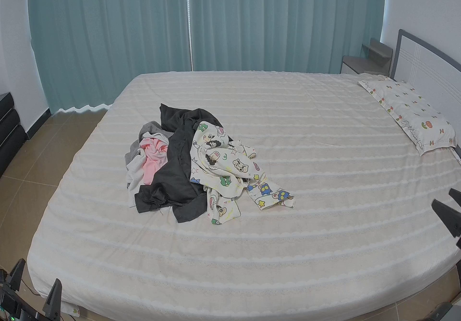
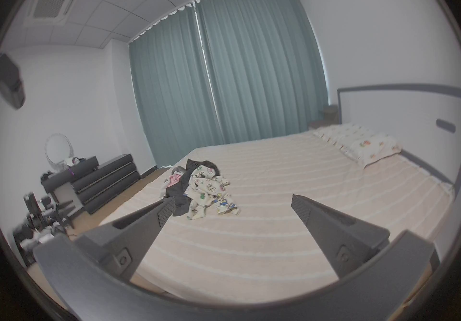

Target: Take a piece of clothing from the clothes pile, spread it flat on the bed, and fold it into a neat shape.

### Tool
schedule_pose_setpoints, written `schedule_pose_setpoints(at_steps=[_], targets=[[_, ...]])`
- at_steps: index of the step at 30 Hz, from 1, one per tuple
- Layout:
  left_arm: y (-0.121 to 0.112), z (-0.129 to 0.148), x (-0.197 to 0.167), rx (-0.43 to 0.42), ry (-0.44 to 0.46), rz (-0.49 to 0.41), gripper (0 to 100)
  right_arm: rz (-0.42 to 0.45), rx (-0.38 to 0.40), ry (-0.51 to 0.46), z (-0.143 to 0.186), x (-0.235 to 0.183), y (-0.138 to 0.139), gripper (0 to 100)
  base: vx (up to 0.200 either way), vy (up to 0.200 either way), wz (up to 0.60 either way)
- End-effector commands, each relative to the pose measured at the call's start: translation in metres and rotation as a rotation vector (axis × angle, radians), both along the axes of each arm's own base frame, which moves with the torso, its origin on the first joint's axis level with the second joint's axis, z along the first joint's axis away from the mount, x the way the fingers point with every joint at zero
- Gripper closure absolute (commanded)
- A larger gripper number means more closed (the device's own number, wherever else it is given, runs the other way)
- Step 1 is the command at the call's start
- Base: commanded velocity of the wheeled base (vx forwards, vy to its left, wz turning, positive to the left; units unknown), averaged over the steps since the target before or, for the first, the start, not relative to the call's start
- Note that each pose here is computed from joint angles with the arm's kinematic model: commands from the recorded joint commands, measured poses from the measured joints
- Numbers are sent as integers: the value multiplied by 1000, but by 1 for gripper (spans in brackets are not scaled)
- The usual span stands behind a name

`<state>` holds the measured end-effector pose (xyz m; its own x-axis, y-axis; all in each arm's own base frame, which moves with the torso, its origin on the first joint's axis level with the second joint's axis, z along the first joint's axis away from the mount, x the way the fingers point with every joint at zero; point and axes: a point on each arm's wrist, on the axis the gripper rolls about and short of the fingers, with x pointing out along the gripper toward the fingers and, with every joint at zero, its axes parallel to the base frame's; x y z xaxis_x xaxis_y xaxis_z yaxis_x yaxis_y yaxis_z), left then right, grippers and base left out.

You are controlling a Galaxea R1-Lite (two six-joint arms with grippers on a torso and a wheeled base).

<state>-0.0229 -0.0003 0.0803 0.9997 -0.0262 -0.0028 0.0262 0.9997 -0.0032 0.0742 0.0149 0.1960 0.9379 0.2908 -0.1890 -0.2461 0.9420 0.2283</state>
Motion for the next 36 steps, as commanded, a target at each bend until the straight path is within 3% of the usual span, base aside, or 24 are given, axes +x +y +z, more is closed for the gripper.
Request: schedule_pose_setpoints(at_steps=[1, 10, 15, 36], targets=[[0, -5, 0, -1, 2, 0, 0, 134, 183, 502, -81, 194, 78, 0, 0, 0, 0], [0, -5, 0, -1, 2, -1, 0, 70, 154, 527, -145, 273, 108, 0, 0, 0, 0], [0, -5, 0, -3, 2, -1, 0, 43, 218, 527, -166, 309, 130, 0, 0, 0, 0], [0, -5, 0, -4, 0, -1, 0, -56, 203, 485, -212, 355, 143, 0, 0, 0, 0]])
